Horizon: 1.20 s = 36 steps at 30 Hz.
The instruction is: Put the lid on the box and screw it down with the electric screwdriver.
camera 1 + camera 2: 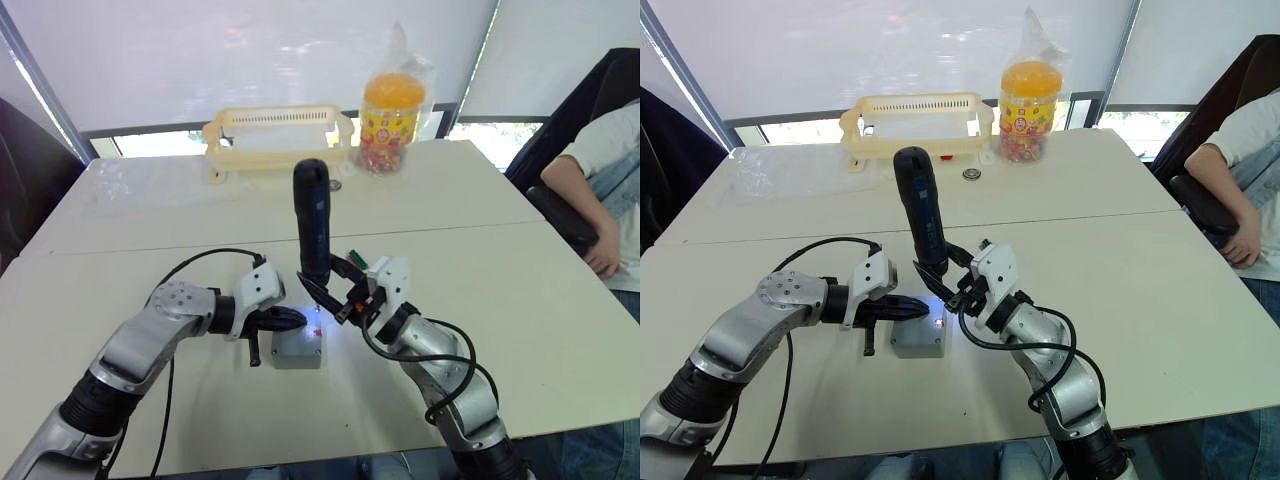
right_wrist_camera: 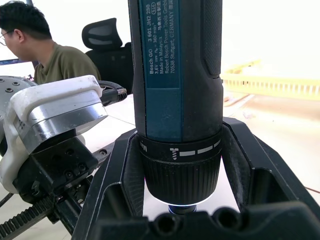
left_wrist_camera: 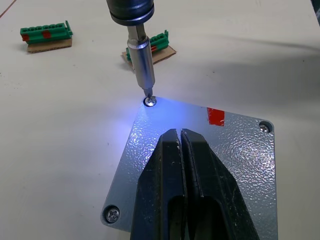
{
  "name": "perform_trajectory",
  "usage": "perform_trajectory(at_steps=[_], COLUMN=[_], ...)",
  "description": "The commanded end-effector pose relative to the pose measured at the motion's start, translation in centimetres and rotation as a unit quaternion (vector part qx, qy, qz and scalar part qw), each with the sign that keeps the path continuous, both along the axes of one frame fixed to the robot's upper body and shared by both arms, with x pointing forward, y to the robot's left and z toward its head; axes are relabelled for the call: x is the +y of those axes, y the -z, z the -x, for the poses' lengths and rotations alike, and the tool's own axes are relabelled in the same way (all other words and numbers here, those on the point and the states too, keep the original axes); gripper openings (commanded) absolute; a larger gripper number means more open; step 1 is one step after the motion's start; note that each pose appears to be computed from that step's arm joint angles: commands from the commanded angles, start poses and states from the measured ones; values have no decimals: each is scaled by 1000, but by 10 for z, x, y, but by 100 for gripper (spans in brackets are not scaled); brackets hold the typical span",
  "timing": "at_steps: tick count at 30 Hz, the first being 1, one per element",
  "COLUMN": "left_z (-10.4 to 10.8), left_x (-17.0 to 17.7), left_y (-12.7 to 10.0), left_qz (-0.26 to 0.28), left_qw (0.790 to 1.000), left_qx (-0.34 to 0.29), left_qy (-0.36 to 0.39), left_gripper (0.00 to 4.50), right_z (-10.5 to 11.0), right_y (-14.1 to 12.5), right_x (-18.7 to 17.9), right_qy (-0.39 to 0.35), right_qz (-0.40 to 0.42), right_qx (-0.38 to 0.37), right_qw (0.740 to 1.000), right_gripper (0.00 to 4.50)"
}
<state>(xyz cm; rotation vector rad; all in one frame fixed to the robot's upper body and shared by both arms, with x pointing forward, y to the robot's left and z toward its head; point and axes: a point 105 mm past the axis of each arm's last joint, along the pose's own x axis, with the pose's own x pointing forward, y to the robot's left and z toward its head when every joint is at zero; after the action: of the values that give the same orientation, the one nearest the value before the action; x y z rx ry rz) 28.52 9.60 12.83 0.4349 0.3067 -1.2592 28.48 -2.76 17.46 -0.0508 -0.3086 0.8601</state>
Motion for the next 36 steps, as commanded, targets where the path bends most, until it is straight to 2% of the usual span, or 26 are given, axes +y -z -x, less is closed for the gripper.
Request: perform_trajectory(at_steps=[1,25,36], left_z=[2,5,5], left_x=[7,8,8], left_y=[22,24,24], left_qz=[-28,-29,-29], left_qw=[999,999,999], left_qx=[37,41,41], left_qy=[-17,-17,-18], left_gripper=[6,6,6], right_z=[7,9,6], right_y=[-20,-25,-10], right_x=[3,5,2], right_qy=[-10,-10,-3], right_qz=[-26,-35,-21], right_qx=[-39,-44,-31], right_qw=[999,998,999], right_gripper=[178,178,178])
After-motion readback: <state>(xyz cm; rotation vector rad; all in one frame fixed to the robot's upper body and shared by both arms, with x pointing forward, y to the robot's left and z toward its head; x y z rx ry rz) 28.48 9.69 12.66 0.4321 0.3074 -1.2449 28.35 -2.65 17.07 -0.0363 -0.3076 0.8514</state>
